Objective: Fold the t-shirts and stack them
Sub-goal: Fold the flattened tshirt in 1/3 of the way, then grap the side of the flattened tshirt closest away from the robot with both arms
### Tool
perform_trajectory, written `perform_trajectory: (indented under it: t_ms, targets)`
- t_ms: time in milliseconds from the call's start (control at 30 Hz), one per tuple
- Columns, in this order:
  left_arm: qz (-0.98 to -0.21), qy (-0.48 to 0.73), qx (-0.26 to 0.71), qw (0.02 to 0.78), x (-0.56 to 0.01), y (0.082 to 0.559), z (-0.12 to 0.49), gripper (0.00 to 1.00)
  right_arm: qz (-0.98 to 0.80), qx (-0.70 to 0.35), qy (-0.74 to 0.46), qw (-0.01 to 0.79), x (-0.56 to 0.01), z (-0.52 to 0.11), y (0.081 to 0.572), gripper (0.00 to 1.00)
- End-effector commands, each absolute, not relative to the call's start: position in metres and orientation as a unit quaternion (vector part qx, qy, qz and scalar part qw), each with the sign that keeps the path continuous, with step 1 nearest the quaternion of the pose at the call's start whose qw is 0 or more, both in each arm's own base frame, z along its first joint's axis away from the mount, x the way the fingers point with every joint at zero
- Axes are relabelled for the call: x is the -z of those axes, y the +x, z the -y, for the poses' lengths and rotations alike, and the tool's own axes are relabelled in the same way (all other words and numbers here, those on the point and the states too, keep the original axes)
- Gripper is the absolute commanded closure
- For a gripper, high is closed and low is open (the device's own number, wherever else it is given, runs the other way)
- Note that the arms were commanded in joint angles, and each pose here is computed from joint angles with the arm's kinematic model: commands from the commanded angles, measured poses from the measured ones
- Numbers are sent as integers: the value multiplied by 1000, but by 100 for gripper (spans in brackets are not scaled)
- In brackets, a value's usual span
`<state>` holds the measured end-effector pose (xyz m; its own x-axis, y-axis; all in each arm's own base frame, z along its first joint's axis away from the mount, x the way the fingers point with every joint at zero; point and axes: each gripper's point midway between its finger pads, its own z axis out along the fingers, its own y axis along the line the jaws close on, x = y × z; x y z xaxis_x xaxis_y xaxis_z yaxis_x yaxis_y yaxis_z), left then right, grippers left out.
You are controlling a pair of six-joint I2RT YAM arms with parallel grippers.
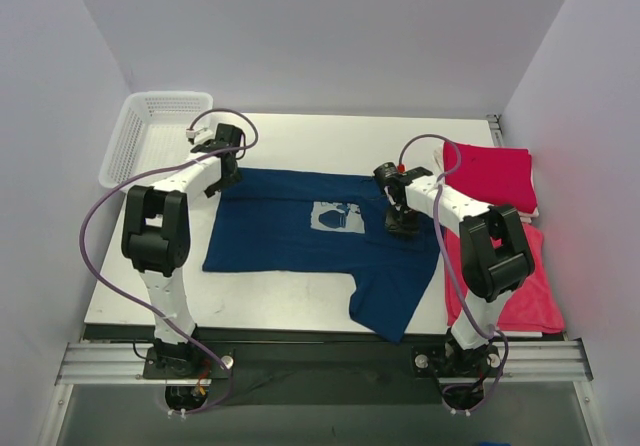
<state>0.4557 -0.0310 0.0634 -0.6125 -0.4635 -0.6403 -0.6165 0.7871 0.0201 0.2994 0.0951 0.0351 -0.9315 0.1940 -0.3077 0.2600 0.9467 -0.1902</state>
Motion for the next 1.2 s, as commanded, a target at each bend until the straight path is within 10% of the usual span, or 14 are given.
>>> perform_trajectory:
  t_ms: [0,433,1167]
  targets:
    - [-878,-314,-127,339,-80,460,26,32,-974,129,119,142,-43,-93,298,83]
    - [-898,-219,-67,375,-103,422,113,30,-946,150,149,246,-96,-47,263,61]
    - [-888,-317,-107,314,-43,222,34,30,-954,41,176,240,-42,-54,158,56]
